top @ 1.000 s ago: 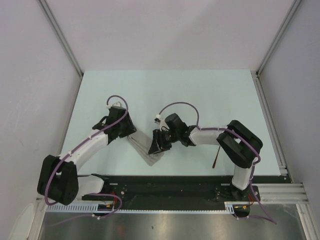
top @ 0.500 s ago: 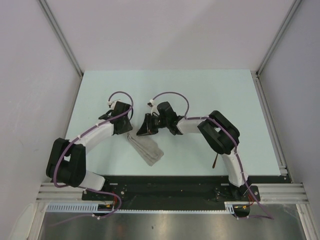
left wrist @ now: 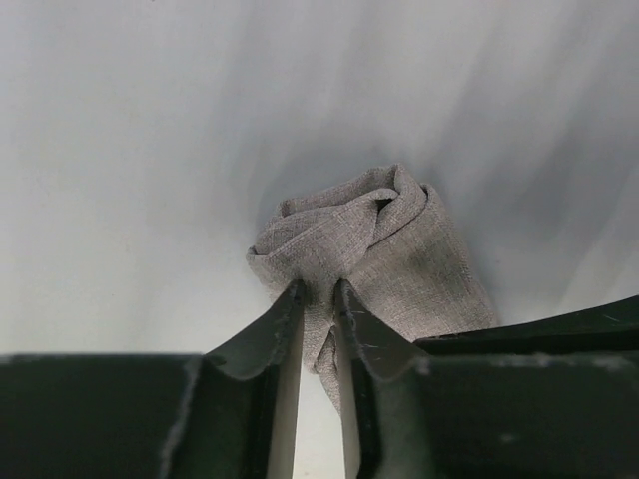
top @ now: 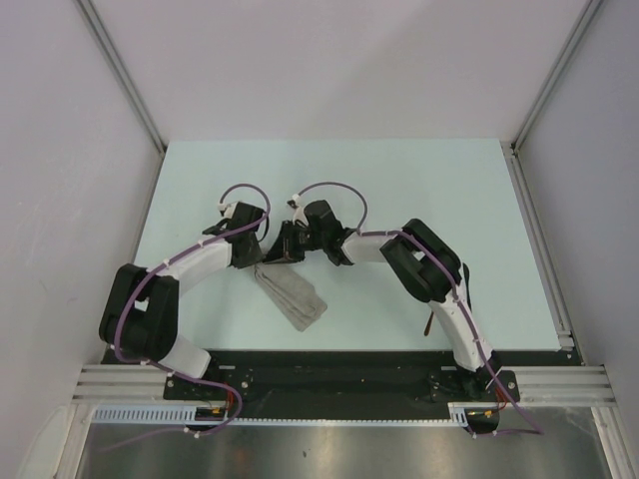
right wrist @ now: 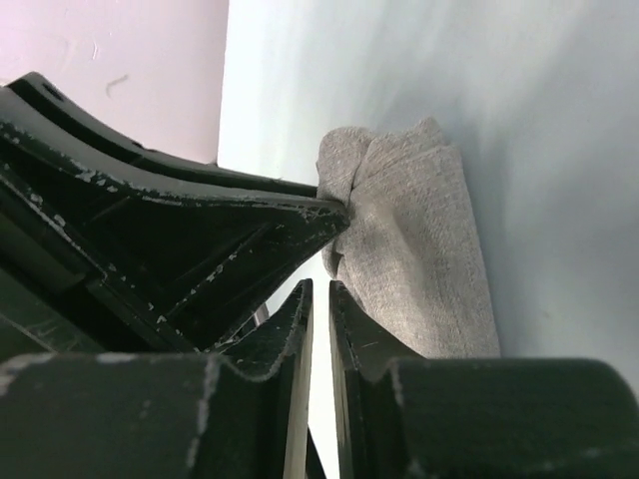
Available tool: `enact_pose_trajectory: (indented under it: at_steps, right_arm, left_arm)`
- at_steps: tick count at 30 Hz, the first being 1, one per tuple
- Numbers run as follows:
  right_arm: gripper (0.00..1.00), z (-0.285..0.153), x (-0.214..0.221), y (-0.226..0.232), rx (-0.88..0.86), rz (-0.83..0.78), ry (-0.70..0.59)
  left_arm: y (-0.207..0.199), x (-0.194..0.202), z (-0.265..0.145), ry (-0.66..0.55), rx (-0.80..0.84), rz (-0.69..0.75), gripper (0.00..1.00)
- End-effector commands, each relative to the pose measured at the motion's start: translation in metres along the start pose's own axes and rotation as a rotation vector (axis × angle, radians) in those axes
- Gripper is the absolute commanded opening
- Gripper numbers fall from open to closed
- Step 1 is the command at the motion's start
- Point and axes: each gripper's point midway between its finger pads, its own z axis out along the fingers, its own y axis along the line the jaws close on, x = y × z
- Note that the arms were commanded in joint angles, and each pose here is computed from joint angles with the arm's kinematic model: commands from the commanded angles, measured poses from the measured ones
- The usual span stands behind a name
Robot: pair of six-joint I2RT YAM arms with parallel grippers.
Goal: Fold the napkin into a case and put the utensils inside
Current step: Stuff the top corner of the smaller-rectangle-folded napkin into the folded napkin.
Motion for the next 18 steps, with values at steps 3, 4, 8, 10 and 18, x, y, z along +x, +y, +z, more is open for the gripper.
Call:
enact_pose_trajectory:
  at_steps: [3,4,8,10,18]
  right_arm:
    - [0.15,0.014,-0.007,-0.004,-0.005,-0.016,-0.023]
    - [0.15,0.015,-0.009,-0.003,-0.004,-0.020,-0.024]
    - [0.15,0.020,-0.009,-0.007,0.013,-0.029,-0.017]
    - [0.14,0.024,-0.008,-0.009,0.017,-0.032,-0.011]
    - [0.14,0.045,0.018,-0.015,0.014,-0.010,0.041]
  left_arm:
    - [-0.006,-0.019,-0.004,-0.056,0.021,-0.010,0.10]
    - [-0.006,-0.017,-0.004,-0.057,0.027,-0.010,0.08]
    - [-0.009,-0.017,-0.007,-0.056,0.052,-0.010,0.02]
    - [-0.010,-0.017,-0.009,-0.059,0.061,-0.010,0.00]
    - [-0.018,-0.012,-0.012,-0.039,0.117,-0.006,0.00]
